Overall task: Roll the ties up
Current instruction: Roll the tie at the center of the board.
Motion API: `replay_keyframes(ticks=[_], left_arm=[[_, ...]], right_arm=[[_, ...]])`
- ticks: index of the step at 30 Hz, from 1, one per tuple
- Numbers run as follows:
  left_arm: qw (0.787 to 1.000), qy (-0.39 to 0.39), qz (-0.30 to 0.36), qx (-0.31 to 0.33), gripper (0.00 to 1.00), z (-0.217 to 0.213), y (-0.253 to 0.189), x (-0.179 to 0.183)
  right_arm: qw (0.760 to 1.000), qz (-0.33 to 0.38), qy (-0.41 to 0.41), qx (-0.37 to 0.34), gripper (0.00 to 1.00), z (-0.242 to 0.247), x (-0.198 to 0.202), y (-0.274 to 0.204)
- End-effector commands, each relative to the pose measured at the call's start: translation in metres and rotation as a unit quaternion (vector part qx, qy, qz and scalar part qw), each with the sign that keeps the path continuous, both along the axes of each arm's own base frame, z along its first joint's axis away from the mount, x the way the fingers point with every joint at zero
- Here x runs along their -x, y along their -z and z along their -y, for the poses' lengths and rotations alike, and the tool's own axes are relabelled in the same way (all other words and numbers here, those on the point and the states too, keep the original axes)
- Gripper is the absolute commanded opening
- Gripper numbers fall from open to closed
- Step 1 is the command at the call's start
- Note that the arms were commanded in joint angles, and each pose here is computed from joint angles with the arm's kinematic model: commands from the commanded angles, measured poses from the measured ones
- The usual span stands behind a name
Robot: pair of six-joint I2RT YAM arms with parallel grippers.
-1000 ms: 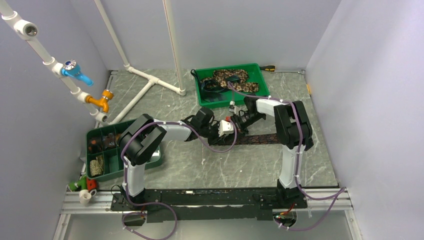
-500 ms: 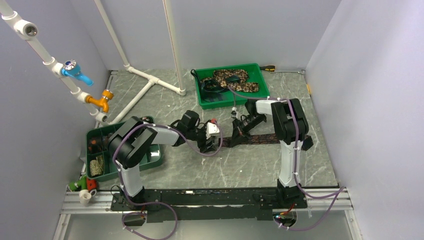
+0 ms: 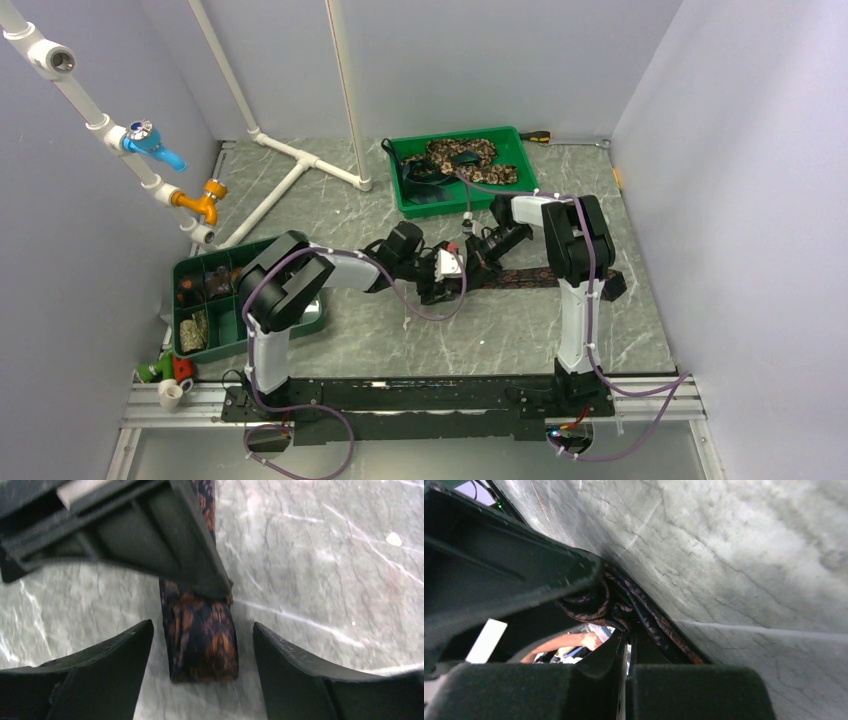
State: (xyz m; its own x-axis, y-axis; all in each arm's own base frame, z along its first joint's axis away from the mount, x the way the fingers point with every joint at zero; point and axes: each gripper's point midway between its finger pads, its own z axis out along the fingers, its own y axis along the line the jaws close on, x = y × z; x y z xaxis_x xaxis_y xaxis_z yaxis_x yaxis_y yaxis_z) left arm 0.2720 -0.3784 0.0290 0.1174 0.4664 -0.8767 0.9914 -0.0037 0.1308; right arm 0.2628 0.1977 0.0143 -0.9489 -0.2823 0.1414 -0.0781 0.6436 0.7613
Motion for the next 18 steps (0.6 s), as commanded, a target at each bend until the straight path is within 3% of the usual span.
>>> replay_keyframes(ticks=[1, 9, 14, 18], left_arm=[[0.999, 0.019, -0.011, -0.036, 0.73, 0.012, 0.017, 0.002], [0.994, 0.05, -0.048, -0.087, 0.42, -0.016, 0.043, 0.032], [0.993, 0.041, -0.058, -0.091, 0.3, -0.016, 0.046, 0.03], [0.993, 0.028, -0.068, -0.093, 0.27, -0.014, 0.046, 0.023]], right_arm=[[0.998, 0.048, -0.03, 0.014, 0.0, 0.001, -0.008, 0.002], [0.995, 0.087, -0.038, -0.018, 0.0, -0.007, -0.021, -0.041], [0.994, 0.093, -0.048, 0.006, 0.01, -0.002, -0.027, -0.033], [0.995, 0.085, -0.044, 0.006, 0.22, -0.002, -0.026, -0.025]])
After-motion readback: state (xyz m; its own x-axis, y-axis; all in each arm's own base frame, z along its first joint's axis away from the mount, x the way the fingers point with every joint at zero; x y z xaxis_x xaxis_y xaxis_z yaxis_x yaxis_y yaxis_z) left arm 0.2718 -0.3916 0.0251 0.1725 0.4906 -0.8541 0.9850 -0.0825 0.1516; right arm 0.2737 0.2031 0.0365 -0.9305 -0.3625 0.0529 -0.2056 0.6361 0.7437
